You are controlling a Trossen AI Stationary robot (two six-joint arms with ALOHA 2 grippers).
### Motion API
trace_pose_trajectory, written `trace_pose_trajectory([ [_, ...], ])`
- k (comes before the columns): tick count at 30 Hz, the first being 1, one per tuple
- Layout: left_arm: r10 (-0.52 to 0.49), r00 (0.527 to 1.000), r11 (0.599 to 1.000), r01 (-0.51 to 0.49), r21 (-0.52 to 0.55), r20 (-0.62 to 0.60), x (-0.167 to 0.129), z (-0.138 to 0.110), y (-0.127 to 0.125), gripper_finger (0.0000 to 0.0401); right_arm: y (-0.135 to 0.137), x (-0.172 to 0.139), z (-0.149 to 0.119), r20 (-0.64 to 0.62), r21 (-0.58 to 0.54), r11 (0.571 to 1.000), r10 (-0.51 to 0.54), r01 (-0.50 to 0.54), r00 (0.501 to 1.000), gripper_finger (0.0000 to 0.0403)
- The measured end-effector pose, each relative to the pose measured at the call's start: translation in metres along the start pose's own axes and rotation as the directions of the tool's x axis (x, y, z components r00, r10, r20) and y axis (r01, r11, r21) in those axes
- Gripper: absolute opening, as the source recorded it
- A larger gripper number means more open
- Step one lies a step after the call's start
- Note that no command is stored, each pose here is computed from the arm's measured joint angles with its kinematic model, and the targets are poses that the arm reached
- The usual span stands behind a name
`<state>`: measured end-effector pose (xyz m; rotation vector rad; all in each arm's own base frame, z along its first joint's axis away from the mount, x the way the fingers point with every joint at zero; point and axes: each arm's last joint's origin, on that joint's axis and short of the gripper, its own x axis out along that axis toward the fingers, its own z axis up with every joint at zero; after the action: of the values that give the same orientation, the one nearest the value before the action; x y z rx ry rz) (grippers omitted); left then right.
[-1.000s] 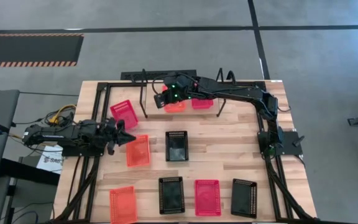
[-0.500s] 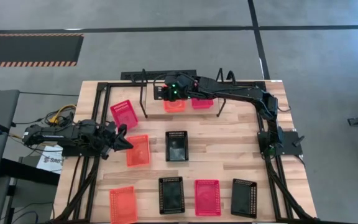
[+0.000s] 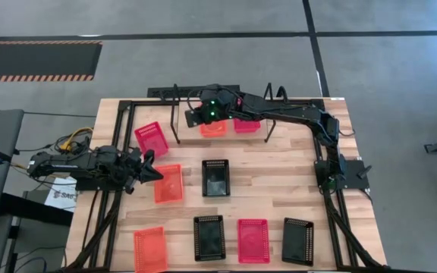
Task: Stack baskets on shelf by color
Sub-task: Put the middle right orange bin on the shelf
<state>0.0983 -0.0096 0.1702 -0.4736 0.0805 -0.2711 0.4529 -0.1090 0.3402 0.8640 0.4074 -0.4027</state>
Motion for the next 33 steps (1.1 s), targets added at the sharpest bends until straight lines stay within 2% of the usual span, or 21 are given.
trace_pose_trajectory([
  [6,0.117,0.992,0.991,-0.114,-0.067,0.045,0.0,0.0,0.004,0.0,-0.004,0.0,-0.012,-0.105,-0.182,0.983,-0.057,0.038,0.993,0.0],
  [11,0.205,0.976,0.977,-0.199,-0.08,0.076,-0.001,0.001,0.007,0.0,-0.011,-0.002,-0.015,-0.15,-0.236,0.969,-0.109,0.071,0.983,0.0],
  [17,0.271,0.957,0.96,-0.262,-0.093,0.106,-0.001,0.001,0.009,0.0,-0.021,-0.003,-0.013,-0.106,-0.256,0.944,-0.239,0.206,0.965,0.0],
  [23,0.283,0.953,0.957,-0.272,-0.103,0.113,-0.001,0.001,0.009,0.0,-0.026,-0.003,-0.015,-0.105,-0.267,0.929,-0.293,0.257,0.95,0.0],
  [26,0.288,0.95,0.954,-0.276,-0.115,0.117,-0.001,0.002,0.009,0.0,-0.038,-0.001,-0.021,-0.118,-0.276,0.903,-0.372,0.329,0.921,0.0],
  [33,0.289,0.95,0.953,-0.274,-0.128,0.117,-0.001,0.002,0.009,0.0,-0.079,0.011,-0.028,-0.166,-0.216,0.88,-0.46,0.423,0.872,0.0],
])
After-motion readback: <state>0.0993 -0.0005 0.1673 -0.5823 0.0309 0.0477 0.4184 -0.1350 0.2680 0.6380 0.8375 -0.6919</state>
